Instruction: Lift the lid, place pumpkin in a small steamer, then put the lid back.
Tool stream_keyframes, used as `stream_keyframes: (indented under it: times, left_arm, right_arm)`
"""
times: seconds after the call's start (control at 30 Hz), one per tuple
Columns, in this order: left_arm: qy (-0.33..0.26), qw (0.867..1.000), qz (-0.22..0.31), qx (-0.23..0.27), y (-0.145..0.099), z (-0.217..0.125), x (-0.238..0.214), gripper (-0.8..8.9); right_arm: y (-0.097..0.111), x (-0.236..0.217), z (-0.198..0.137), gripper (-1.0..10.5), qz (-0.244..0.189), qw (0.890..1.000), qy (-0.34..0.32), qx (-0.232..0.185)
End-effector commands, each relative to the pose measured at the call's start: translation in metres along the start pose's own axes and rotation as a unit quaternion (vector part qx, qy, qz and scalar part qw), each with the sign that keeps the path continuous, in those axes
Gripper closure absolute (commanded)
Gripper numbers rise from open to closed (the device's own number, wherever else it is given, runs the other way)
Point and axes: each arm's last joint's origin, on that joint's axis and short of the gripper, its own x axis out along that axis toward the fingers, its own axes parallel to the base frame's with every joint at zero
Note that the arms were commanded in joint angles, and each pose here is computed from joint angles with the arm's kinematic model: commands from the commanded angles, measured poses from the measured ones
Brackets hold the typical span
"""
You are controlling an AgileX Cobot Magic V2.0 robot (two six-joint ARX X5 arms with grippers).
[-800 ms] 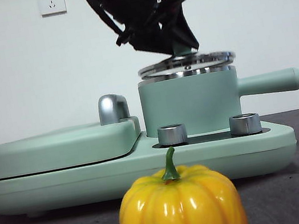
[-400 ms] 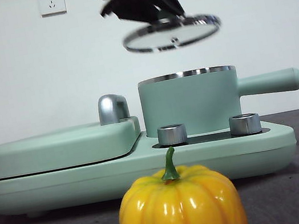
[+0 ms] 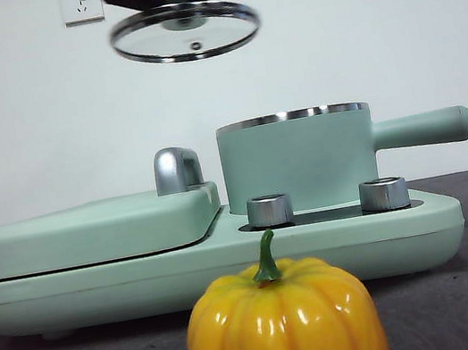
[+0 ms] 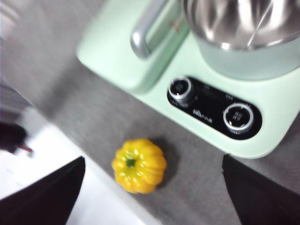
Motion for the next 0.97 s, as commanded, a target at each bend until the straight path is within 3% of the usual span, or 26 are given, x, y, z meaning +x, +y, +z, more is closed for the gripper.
stream_keyframes:
  times: [0.03,0.4,0.73,0.97]
  left_arm:
    - [-0.046,0.999,0.014,0.011,0.007,0.017,-0.02,7.6]
    - [-0.05,0.996,0.074,-0.018,0.048,0.013,-0.043,7.6]
    - [-0.05,0.993,0.106,-0.034,0.071,0.009,-0.051,7.6]
    - [-0.051,0.991,0.115,-0.04,0.078,0.008,-0.054,7.6]
  right_arm:
    - [0.016,0.024,0.004,4.8,-0.018,0.999,0.03,-0.014]
    - [0.052,0.123,-0.006,4.5,-0.049,0.985,0.151,-0.068]
    - [0.051,0.177,-0.024,4.0,-0.083,0.966,0.233,-0.076]
    - [0.049,0.201,-0.034,4.0,-0.077,0.957,0.271,-0.06]
